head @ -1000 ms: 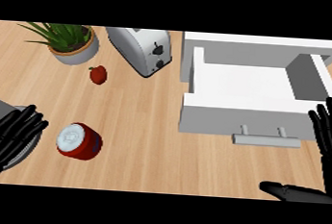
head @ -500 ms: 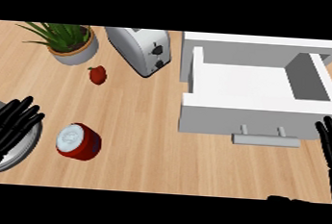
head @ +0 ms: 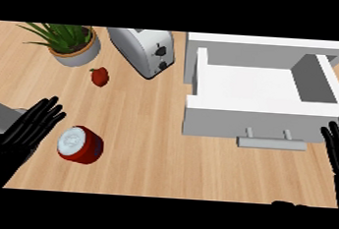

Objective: Pick up the can, place it into the drawer and close the drawer

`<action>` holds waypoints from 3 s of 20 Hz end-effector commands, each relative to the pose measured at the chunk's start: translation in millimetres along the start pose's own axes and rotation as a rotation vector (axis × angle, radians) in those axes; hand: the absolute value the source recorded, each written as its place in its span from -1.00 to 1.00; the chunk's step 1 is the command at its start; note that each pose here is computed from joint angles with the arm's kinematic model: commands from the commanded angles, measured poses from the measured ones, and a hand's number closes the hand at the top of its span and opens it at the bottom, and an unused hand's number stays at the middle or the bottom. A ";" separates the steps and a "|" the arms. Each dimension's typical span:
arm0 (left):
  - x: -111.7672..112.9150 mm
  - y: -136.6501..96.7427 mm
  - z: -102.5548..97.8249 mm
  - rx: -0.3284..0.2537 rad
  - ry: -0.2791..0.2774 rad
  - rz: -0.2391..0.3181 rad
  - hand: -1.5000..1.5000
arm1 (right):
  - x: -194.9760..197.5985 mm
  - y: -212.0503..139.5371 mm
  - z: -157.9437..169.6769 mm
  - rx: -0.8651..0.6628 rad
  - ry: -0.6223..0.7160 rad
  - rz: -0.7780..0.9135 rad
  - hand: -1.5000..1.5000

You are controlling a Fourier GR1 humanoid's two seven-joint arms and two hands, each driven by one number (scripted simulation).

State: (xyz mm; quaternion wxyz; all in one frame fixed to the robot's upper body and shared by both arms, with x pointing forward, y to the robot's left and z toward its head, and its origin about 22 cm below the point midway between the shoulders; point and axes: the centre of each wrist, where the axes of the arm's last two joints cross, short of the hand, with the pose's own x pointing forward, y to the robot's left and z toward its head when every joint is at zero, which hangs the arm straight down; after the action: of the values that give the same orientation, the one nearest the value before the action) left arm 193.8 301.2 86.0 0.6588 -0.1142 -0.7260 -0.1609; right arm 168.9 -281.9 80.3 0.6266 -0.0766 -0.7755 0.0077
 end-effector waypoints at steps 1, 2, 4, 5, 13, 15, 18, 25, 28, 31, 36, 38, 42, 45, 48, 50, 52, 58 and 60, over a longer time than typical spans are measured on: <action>-14.7 -6.3 -30.1 0.003 0.003 0.013 -1.00 | 11.6 -1.9 10.8 -0.022 -0.002 0.002 -1.00; -9.6 10.7 3.5 0.011 0.019 -0.008 -1.00 | -13.5 -7.7 29.6 0.007 -0.008 0.005 -1.00; -25.6 -1.3 7.0 0.026 -0.005 0.004 -1.00 | -13.9 -8.1 14.5 -0.004 -0.007 -0.013 -1.00; -26.9 27.6 -13.1 0.045 0.005 -0.005 -1.00 | 8.2 -28.1 -6.9 -0.013 -0.019 0.005 -1.00; -82.1 12.4 6.2 0.063 0.047 -0.006 -1.00 | -16.2 -28.7 11.6 -0.017 -0.004 0.011 -1.00; -68.1 22.3 -8.1 0.066 0.028 -0.024 -1.00 | -19.1 -33.7 -4.2 0.000 -0.010 -0.008 -1.00; -89.5 28.9 -5.5 0.072 0.052 -0.035 -1.00 | -11.6 -16.2 -20.6 0.023 -0.014 0.008 -1.00; -117.2 50.3 6.0 0.084 0.063 -0.043 -1.00 | -20.3 -14.2 17.9 0.008 0.000 -0.007 -1.00; -128.5 36.2 15.5 0.074 0.074 -0.036 -1.00 | 4.8 -14.4 -10.8 0.003 -0.003 -0.009 -1.00; -145.9 59.1 15.4 0.070 0.081 -0.034 -1.00 | -14.0 -22.5 5.3 0.007 -0.011 -0.009 -1.00; -150.5 67.4 11.3 0.081 0.095 -0.024 -1.00 | 0.2 -12.5 2.1 -0.002 -0.029 0.003 -1.00; -163.0 68.7 22.9 0.068 0.105 -0.037 -1.00 | -7.4 -12.4 5.0 -0.001 -0.024 -0.003 -1.00; -176.0 34.3 8.5 0.100 0.113 -0.041 -1.00 | 13.0 -24.5 -5.1 0.005 -0.026 0.009 -1.00; -185.0 64.8 11.5 0.124 0.135 0.009 -1.00 | -21.2 -10.0 25.8 -0.001 -0.021 0.003 -1.00; -175.2 66.6 14.5 0.112 0.142 -0.027 -1.00 | -6.3 -22.0 7.4 -0.008 -0.019 0.013 -1.00; -192.3 57.8 -3.0 0.100 0.137 -0.003 -1.00 | -5.2 -22.9 -5.5 -0.005 -0.029 0.003 -1.00; -187.1 55.3 -3.0 0.099 0.128 -0.017 -1.00 | 1.8 -20.2 -2.7 0.006 -0.023 0.002 -1.00; -187.4 67.3 -12.8 0.110 0.138 -0.025 -1.00 | -2.7 -18.5 19.4 -0.016 -0.016 -0.002 -1.00; -198.3 54.7 -6.0 0.108 0.149 0.004 -1.00 | 14.4 -23.6 3.6 -0.008 -0.041 -0.007 -1.00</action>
State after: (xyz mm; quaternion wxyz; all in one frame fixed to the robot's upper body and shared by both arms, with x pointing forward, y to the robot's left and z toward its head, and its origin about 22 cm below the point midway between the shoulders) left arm 244.1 361.3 -96.7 0.7120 -0.0613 -0.6867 -0.1331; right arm 158.1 -296.2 84.0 0.6163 -0.0781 -0.7836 0.0047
